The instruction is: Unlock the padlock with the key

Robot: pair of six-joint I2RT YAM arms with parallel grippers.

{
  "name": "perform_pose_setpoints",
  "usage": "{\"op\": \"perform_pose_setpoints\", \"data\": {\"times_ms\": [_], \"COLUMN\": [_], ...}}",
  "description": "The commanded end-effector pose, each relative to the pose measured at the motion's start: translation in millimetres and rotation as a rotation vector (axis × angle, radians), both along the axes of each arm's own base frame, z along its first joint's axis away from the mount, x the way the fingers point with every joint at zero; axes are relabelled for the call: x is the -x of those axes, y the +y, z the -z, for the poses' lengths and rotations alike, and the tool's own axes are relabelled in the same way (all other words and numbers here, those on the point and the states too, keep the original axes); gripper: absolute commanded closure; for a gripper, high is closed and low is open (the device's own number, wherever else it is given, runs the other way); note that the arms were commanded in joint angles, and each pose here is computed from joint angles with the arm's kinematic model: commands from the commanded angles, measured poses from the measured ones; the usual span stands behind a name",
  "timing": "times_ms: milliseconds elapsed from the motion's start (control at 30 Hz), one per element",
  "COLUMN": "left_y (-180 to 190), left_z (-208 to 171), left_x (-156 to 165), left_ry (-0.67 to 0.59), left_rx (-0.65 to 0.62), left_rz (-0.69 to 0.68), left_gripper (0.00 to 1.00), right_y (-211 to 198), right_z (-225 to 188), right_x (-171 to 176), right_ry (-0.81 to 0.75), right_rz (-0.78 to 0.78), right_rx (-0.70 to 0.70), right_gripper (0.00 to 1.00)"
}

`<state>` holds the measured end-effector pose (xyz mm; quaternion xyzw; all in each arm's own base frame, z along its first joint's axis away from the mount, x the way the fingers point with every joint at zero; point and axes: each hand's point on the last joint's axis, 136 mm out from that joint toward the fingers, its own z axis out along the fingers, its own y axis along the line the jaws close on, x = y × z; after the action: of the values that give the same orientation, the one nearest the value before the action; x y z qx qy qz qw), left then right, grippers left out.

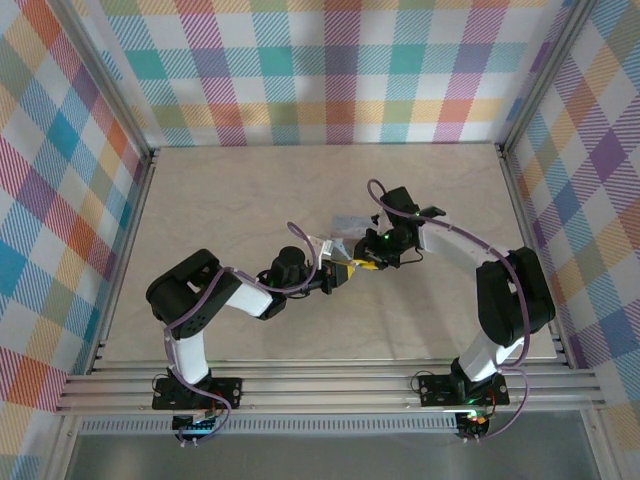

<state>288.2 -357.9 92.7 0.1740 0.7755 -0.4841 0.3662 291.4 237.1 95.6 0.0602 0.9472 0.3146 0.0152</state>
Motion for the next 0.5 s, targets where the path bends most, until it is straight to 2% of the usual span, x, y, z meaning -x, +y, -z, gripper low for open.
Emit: {"op": "perform_pose_setpoints", "data": {"times_ms": [0,200,333,467], "left_y": [-1.5,21.7,33.3,29.6], "left_z": [-60.5,-17.5,-11.8,-19.3], "left_x": [-9.0,2.2,7.7,8.2], "left_ry": [-0.202,-0.113,-0.105,-0.109], "left_rx": [0.076,-0.015,-0.037,-0.033], "left_rz": [-0.018,-0.06,-0.087,-0.068], "left_gripper": [1.0,1.0,1.0,1.0], "right_y": [7.7,9.8,8.0,13.5], "right_z": [-3.6,-15.0,-14.6,-11.1], "right_x": [-3.7,-26.3,-31.5,-28.5], "right_ry": [-0.018,-0.095,-0.109,-0.081], "right_rz": [0.021,0.085,0.101,0.084], "right_rx": [-0.041,-0.074,-0.075,-0.108], "right_gripper": [1.0,1.0,1.0,1.0]}}
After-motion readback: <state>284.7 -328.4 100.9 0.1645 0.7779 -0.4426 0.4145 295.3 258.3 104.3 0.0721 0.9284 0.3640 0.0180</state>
